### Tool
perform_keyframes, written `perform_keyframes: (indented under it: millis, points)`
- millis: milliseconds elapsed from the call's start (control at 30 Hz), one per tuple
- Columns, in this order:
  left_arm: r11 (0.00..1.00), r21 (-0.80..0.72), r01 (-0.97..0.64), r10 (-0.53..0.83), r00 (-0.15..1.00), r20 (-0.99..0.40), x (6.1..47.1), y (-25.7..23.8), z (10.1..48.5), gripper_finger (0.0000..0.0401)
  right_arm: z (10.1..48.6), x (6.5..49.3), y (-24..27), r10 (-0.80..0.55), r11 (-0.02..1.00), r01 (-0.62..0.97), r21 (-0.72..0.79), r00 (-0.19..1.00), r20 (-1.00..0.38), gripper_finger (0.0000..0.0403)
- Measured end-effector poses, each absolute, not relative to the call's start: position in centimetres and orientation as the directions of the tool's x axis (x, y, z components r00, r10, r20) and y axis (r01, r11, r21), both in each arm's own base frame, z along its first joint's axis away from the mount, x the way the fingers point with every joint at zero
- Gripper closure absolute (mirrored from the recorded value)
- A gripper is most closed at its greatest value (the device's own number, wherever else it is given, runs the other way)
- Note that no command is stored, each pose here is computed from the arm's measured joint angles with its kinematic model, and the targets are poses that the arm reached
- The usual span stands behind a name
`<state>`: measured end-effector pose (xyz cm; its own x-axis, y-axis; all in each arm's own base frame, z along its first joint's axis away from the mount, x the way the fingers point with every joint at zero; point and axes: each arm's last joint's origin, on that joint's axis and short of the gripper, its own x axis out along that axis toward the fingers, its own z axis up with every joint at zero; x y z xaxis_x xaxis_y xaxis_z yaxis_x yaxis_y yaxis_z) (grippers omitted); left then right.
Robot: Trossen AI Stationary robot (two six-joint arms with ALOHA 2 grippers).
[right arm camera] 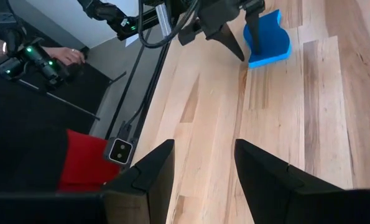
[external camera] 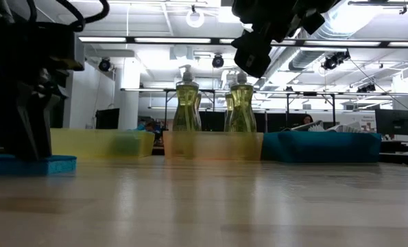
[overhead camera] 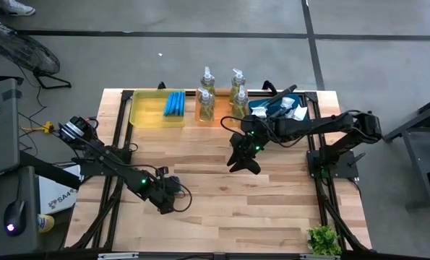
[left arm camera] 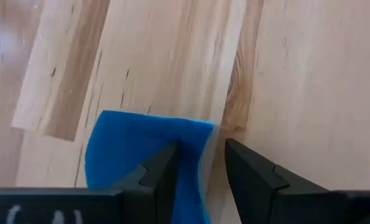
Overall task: Pick & Place Kitchen Sink Supplies
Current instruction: Put the blue sponge into the yellow bin
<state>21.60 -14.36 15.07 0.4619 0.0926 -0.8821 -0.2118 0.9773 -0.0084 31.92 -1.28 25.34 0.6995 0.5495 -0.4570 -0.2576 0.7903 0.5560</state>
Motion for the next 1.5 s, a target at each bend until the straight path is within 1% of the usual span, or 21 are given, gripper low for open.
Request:
perform_keyframes:
  millis: [333,433,567,767,900,1033,1133,1200,1333,1500]
  points:
    - [0.980,0.045,-0.193,0.126,0.432,-0.893,22.2,-14.3,13.7,0.0273,25.3,31.9,-1.3,0.544,0.792,-0.246,0.559,0.700,-0.463,0.0242]
    - [0.980,0.058,-0.190,0.134,0.415,-0.900,22.3,-14.4,13.2,0.0281,25.3,31.9,-1.3,0.542,0.789,-0.235,0.567,0.701,-0.464,0.0242]
    - [0.977,0.085,-0.195,0.158,0.400,-0.903,22.3,-14.3,12.6,0.0313,25.3,31.9,-1.3,0.540,0.789,-0.229,0.570,0.702,-0.465,0.0242]
    - [0.967,0.075,-0.245,0.170,0.394,-0.903,22.3,-14.3,12.4,0.0389,25.3,31.9,-1.3,0.531,0.789,-0.209,0.578,0.706,-0.469,0.0242]
    - [0.949,0.046,-0.313,0.175,0.398,-0.901,22.4,-14.3,12.5,0.0392,25.3,31.9,-1.3,0.531,0.788,-0.207,0.580,0.706,-0.469,0.0242]
    - [0.938,0.021,-0.347,0.185,0.447,-0.875,22.8,-14.5,13.9,0.0398,25.3,31.9,-1.3,0.531,0.787,-0.207,0.581,0.706,-0.468,0.0242]
    - [0.914,0.013,-0.405,0.238,0.509,-0.827,23.2,-14.3,15.7,0.0399,25.3,31.9,-1.3,0.531,0.787,-0.207,0.581,0.706,-0.469,0.0242]
    - [0.881,-0.030,-0.472,0.273,0.560,-0.783,23.2,-14.2,17.2,0.0399,25.3,31.9,-1.3,0.531,0.787,-0.207,0.581,0.706,-0.469,0.0242]
    - [0.809,-0.114,-0.577,0.339,0.616,-0.711,22.3,-13.3,19.5,0.0400,25.3,31.9,-1.3,0.531,0.788,-0.209,0.579,0.706,-0.469,0.0242]
    - [0.717,-0.256,-0.649,0.394,0.679,-0.619,20.7,-11.6,22.5,0.0401,25.3,32.0,-1.3,0.531,0.790,-0.217,0.574,0.710,-0.463,0.0242]
